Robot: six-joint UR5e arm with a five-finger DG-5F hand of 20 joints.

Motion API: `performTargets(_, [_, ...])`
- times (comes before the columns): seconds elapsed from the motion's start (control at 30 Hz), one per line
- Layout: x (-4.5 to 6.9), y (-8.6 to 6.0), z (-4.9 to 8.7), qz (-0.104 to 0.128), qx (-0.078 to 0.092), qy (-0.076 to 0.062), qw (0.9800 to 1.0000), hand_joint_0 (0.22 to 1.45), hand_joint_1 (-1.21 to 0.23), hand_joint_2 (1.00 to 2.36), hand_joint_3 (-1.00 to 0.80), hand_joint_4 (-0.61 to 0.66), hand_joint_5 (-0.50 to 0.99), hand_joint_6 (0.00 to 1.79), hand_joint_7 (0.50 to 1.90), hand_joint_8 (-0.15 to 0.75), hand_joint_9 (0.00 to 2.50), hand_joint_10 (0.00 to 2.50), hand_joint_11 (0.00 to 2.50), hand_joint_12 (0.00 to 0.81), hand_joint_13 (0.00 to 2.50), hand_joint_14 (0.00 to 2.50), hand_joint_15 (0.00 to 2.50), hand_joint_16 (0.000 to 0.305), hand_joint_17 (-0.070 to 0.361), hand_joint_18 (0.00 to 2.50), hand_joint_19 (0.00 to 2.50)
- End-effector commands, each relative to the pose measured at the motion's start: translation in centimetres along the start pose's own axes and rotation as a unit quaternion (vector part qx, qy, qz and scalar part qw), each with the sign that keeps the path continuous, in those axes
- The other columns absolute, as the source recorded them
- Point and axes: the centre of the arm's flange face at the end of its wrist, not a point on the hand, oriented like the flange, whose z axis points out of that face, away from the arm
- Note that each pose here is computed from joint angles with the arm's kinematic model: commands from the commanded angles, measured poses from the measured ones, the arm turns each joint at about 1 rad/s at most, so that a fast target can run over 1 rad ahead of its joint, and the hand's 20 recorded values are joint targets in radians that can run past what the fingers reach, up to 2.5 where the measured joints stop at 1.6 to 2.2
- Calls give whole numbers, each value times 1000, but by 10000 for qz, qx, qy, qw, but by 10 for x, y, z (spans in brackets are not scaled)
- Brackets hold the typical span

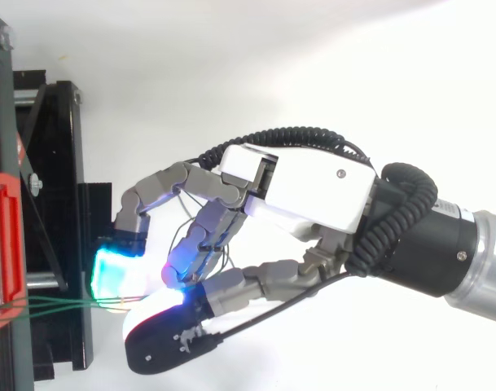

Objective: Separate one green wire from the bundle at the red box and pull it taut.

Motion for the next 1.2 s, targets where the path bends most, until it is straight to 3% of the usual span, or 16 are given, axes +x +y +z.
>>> performTargets(0.0, [0,0,0,14,1,0,10000,713,-919,1000,-500,12,-172,911,875,246,1227,24,1131,319,1169,30,916,49,110,832,670])
performTargets(0.3, [0,2,0,218,-5,8,9998,619,-974,1000,-500,60,-163,906,909,247,1232,24,1136,319,1157,31,907,48,108,821,678])
performTargets(0.37, [-1,3,1,303,-5,0,9995,537,-938,1000,-500,71,-160,906,895,265,1241,24,1130,332,1162,30,902,50,113,827,685])
performTargets(0.43, [-2,4,1,337,14,-16,9994,483,-802,1000,-500,89,-153,902,902,294,1278,22,1116,355,1184,26,909,55,123,854,705])
performTargets(0.5, [-6,11,0,329,150,-30,9993,501,-728,1000,-500,84,-151,897,912,289,1277,24,1112,355,1187,27,906,55,123,865,728])
performTargets(0.63, [-9,20,-1,298,247,-51,9992,566,-602,1000,-500,71,-152,888,946,271,1272,24,1093,337,1176,28,923,51,115,836,757])
performTargets(0.8, [-12,22,-2,239,389,-60,9989,597,-654,1015,-327,61,-154,888,988,270,1258,25,1107,336,1166,29,923,51,114,828,764])
performTargets(0.9, [-12,22,-2,262,389,-60,9989,599,-684,1016,-300,73,-159,896,970,267,1235,25,1093,332,1163,29,925,51,114,827,772])
performTargets(1.17, [-12,22,-2,315,388,-70,9987,548,-663,1000,-500,89,-160,900,928,276,1251,24,1099,352,1171,27,913,53,119,843,754])
